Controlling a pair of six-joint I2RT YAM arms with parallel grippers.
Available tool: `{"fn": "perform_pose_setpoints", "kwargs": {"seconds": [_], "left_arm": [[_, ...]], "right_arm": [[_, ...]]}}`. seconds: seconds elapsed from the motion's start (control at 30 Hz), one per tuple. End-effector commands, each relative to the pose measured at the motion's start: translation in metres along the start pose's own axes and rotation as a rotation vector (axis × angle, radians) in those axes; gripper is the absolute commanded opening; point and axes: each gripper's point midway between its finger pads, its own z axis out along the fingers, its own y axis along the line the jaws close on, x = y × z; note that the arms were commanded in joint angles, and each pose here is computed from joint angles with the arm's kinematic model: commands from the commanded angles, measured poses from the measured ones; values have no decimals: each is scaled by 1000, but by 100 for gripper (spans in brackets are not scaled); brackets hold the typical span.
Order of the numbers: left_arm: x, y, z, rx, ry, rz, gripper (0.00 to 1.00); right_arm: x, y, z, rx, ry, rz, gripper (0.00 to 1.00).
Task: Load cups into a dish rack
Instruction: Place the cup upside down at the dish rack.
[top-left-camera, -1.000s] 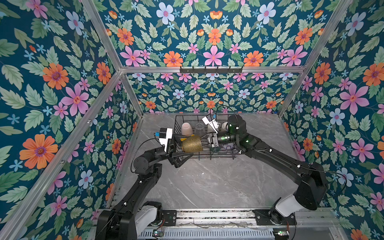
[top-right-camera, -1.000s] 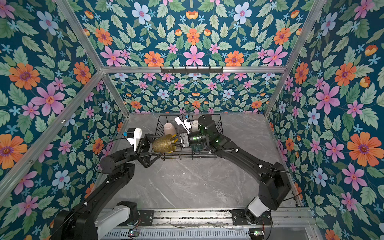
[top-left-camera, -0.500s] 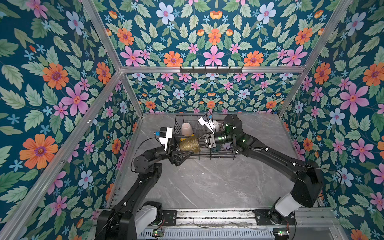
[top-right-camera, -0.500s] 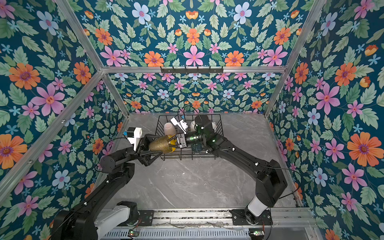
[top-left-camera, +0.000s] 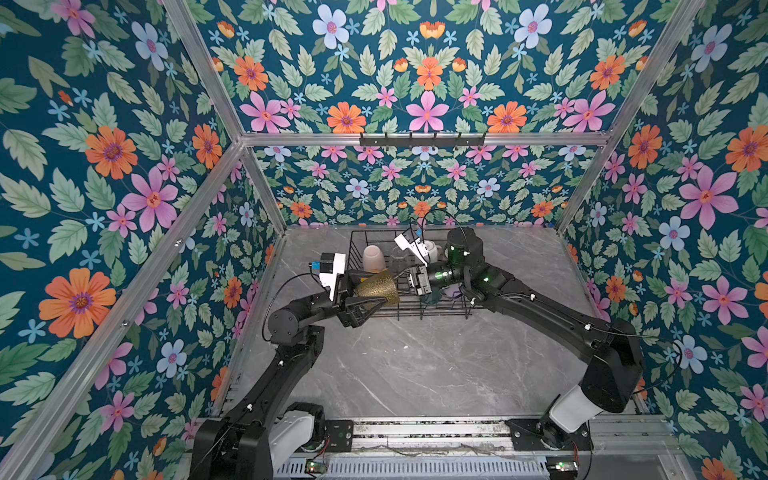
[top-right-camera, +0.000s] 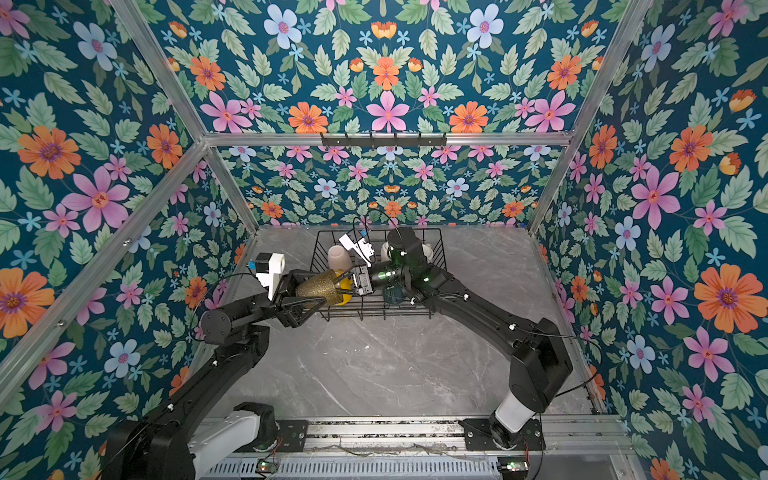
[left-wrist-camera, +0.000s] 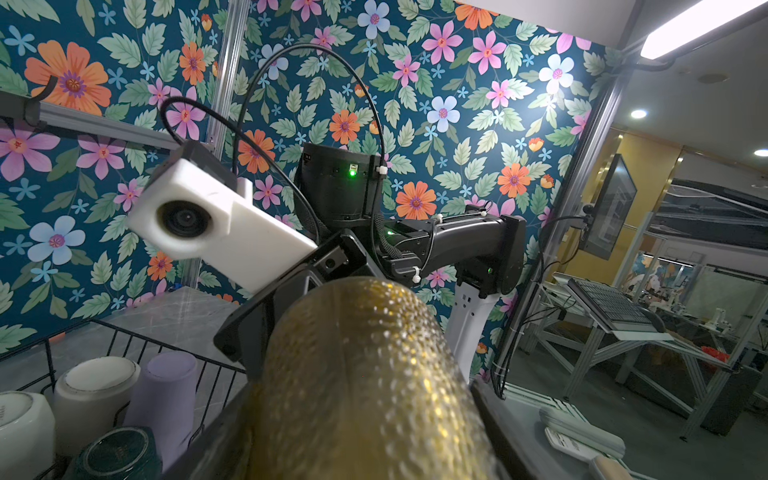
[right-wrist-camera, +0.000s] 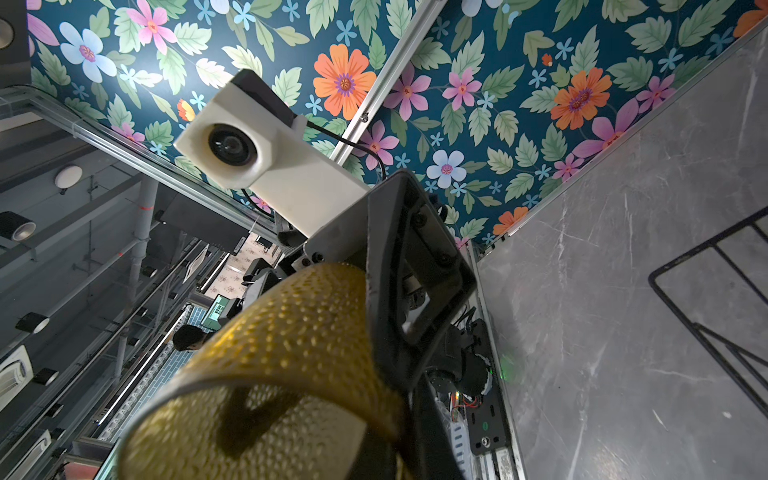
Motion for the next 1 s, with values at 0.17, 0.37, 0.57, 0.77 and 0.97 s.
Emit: {"fn": "perform_pose_setpoints", "kwargs": {"seconds": [0.17, 0.37, 0.57, 0.77, 0.97], "left_arm": [[1, -11, 2, 28, 40, 66, 26], [-3, 0, 3, -52, 60, 95, 0], [-4, 23, -1, -236, 121, 147, 0], [-10, 55, -9, -442, 200, 132, 0], [-11, 89, -22, -628, 247, 104, 0]], "right_arm": [[-6, 0, -2, 35, -41, -14, 0], [-9, 1, -8, 83, -73, -44, 23], [-10, -19, -37, 247, -142, -48, 62], [-10, -57, -105, 521, -322, -1, 85], [3, -72, -181, 864, -495, -53, 98]]}}
